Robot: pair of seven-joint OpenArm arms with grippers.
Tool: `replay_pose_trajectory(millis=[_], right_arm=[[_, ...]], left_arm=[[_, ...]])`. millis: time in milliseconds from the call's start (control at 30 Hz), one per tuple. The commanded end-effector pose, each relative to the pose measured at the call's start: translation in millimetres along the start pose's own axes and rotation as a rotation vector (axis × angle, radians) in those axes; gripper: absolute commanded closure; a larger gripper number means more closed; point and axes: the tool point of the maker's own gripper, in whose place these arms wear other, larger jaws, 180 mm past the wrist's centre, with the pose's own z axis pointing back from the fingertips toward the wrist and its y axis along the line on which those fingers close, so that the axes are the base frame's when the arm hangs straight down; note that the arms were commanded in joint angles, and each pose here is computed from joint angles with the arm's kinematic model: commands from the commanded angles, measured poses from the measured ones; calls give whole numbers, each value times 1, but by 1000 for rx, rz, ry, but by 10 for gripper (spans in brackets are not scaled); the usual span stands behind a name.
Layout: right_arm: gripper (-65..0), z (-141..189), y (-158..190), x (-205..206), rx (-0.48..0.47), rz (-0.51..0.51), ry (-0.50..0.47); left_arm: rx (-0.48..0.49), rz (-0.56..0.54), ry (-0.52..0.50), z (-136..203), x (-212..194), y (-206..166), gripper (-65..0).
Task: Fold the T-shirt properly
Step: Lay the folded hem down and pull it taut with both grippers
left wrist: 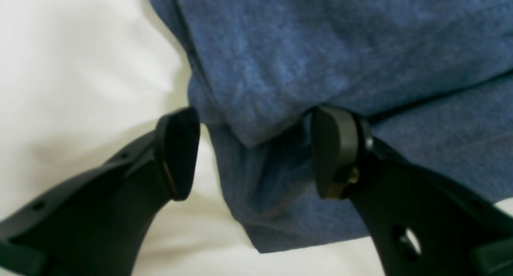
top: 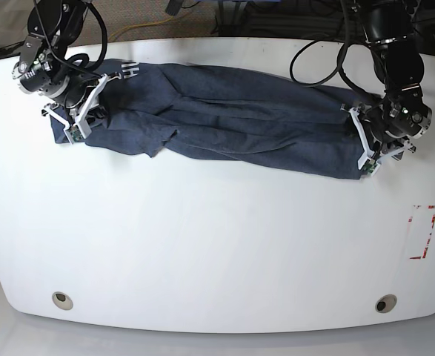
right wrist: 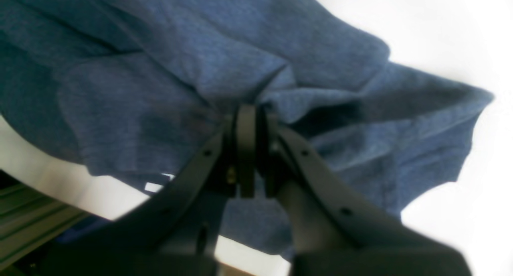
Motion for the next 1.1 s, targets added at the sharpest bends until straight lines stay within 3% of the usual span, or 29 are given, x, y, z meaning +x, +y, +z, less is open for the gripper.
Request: replay_pose_trajectory(millis=[0,300,400,467,567,867,1067], right_arm=[[-16,5,-3,10,-10,13,-36],[-16,5,-3,10,-10,13,-36],[-16,5,-3,10,-10,13,-36],[-16,5,-3,10,-10,13,-36],[-16,5,-3,10,-10,13,-36],[-16,5,-3,11,-9,14,-36],[-16,4,-2,11,-6,15,-36]], left_arm=[[9,3,-19,1,6,7,-407],[0,28,-26,-8,16,15,-396],[11,21,-46,-4,22,16,-324],[21,13,-79,0,31,18,-225],[21,13,-85,0,32,18,-149],[27,11,-105,2,36,19,-46],[29,11,-118,3,38,20,-42]])
